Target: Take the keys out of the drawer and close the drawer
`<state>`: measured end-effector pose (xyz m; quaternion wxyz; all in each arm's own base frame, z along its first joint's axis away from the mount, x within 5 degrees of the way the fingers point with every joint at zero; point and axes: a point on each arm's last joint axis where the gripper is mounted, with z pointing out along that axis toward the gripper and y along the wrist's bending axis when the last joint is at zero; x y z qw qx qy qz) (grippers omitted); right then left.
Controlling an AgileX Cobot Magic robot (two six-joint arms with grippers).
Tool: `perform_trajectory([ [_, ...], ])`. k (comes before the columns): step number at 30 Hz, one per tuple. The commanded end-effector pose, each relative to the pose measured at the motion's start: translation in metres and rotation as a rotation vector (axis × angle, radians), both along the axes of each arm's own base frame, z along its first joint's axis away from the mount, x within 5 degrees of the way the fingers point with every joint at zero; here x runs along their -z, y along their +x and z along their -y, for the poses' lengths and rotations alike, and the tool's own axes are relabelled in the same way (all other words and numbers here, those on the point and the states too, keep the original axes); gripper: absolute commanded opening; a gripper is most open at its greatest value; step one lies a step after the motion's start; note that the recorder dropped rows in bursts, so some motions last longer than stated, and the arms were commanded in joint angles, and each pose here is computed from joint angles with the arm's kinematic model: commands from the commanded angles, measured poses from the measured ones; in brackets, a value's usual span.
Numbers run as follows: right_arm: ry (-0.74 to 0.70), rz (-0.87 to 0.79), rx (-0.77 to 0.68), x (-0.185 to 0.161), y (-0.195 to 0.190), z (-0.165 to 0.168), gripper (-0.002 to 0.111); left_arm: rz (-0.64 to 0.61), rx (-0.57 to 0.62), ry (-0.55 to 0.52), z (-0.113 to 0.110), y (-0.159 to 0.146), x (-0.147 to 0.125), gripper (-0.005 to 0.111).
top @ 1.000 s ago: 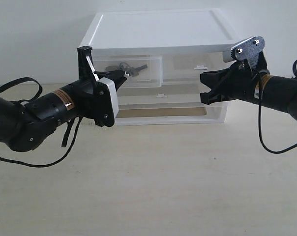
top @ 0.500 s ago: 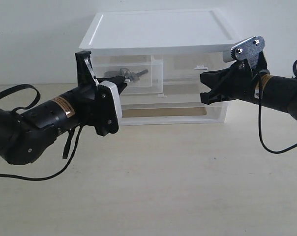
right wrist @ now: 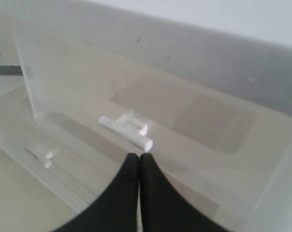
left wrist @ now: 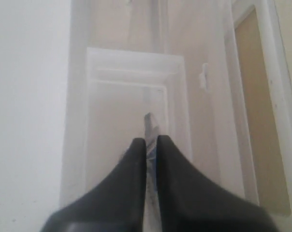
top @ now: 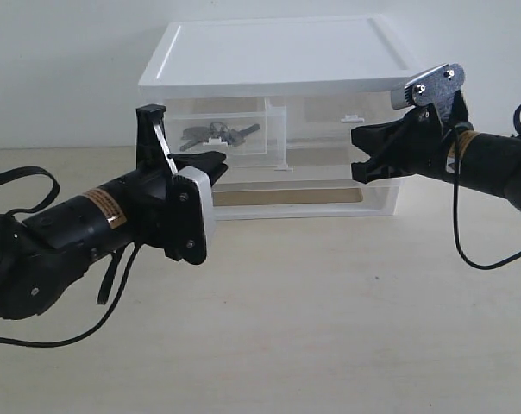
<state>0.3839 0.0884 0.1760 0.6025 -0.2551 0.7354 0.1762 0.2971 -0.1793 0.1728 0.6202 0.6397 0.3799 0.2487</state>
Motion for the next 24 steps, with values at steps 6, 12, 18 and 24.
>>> perform_trajectory([
  [6,0.055,-0.023,0.131,-0.005,0.012,0.014,0.0,-0.195,0.028,-0.395,-0.009,-0.029,-0.06,0.004],
  [12,0.051,-0.029,0.134,-0.004,0.012,0.014,0.0,-0.61,-0.147,-0.53,-0.019,-0.038,-0.124,0.004],
  [18,0.069,-0.05,0.144,-0.003,0.012,0.014,0.0,-0.663,-0.244,-0.66,-0.014,-0.015,-0.156,0.004],
  [24,0.072,-0.047,0.142,-0.004,0.012,0.014,0.0,-0.905,-0.169,-0.91,0.011,0.004,-0.153,0.004],
])
